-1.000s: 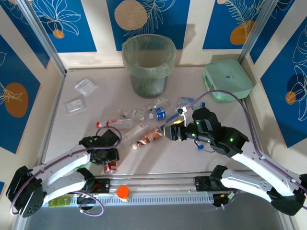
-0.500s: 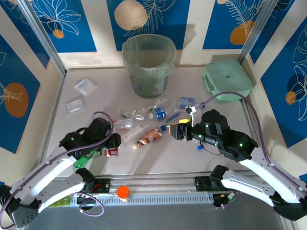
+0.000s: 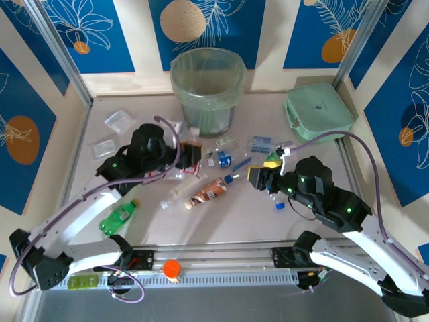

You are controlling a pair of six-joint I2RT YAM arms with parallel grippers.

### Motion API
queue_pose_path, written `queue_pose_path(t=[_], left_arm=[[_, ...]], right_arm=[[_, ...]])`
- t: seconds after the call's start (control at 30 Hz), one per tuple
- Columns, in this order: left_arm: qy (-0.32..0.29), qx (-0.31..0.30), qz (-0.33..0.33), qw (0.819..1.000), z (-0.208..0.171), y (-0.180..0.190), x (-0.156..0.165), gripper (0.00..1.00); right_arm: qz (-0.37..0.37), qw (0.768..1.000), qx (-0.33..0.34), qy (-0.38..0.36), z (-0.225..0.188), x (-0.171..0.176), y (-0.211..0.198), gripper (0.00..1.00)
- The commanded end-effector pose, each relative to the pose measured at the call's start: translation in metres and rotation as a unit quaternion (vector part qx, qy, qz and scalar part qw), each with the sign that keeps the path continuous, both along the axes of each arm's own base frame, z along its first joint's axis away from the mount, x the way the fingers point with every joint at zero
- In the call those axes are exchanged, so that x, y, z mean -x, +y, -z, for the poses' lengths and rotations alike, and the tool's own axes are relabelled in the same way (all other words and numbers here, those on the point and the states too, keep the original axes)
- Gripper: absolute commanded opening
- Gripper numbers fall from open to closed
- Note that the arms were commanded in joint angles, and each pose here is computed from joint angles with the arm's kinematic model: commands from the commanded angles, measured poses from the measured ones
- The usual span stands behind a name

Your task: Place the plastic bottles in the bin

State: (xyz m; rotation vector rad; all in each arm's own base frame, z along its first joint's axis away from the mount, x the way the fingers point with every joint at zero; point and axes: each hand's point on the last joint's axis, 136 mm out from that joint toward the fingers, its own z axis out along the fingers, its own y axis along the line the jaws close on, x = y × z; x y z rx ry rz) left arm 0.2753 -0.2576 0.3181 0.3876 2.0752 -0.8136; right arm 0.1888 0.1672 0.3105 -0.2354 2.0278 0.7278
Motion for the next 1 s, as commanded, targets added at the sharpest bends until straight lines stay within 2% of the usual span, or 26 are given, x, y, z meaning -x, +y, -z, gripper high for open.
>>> queue_pose_path(t=[0.0,0.17,0.3,0.37,0.47,0.67,0.83,0.97], left_arm=[[-0.130,0.041,-0.043,0.990,-0.075,-0.002,-0.041,0.42],[-0.242,0.033,-0.149,0.958,-0.144,0.017,-0.100,0.41],[-0.280,0.047,-0.193,0.939,-0.173,0.024,-0.146,0.41],[-0.299,0.062,-0.191,0.933,-0.185,0.020,-0.166,0.41],[-0.307,0.070,-0.206,0.927,-0.189,0.019,-0.191,0.41],[-0.284,0.078,-0.199,0.935,-0.169,0.001,-0.240,0.40],[-0.273,0.041,-0.171,0.946,-0.147,-0.018,-0.272,0.40],[-0.240,0.024,-0.158,0.957,-0.119,-0.031,-0.296,0.40]], right_arm=[[0.040,0.999,0.001,-0.015,-0.009,-0.004,-0.018,0.67],[0.053,0.998,-0.001,-0.022,-0.018,-0.004,-0.026,0.67],[0.057,0.998,-0.001,-0.027,-0.025,-0.004,-0.029,0.67],[0.059,0.998,0.005,-0.029,-0.029,-0.003,-0.032,0.67],[0.066,0.997,0.008,-0.031,-0.033,-0.002,-0.037,0.67],[0.068,0.997,0.018,-0.029,-0.035,-0.001,-0.041,0.67],[0.073,0.997,0.027,-0.029,-0.031,-0.003,-0.043,0.67],[0.075,0.996,0.030,-0.027,-0.028,-0.006,-0.041,0.67]])
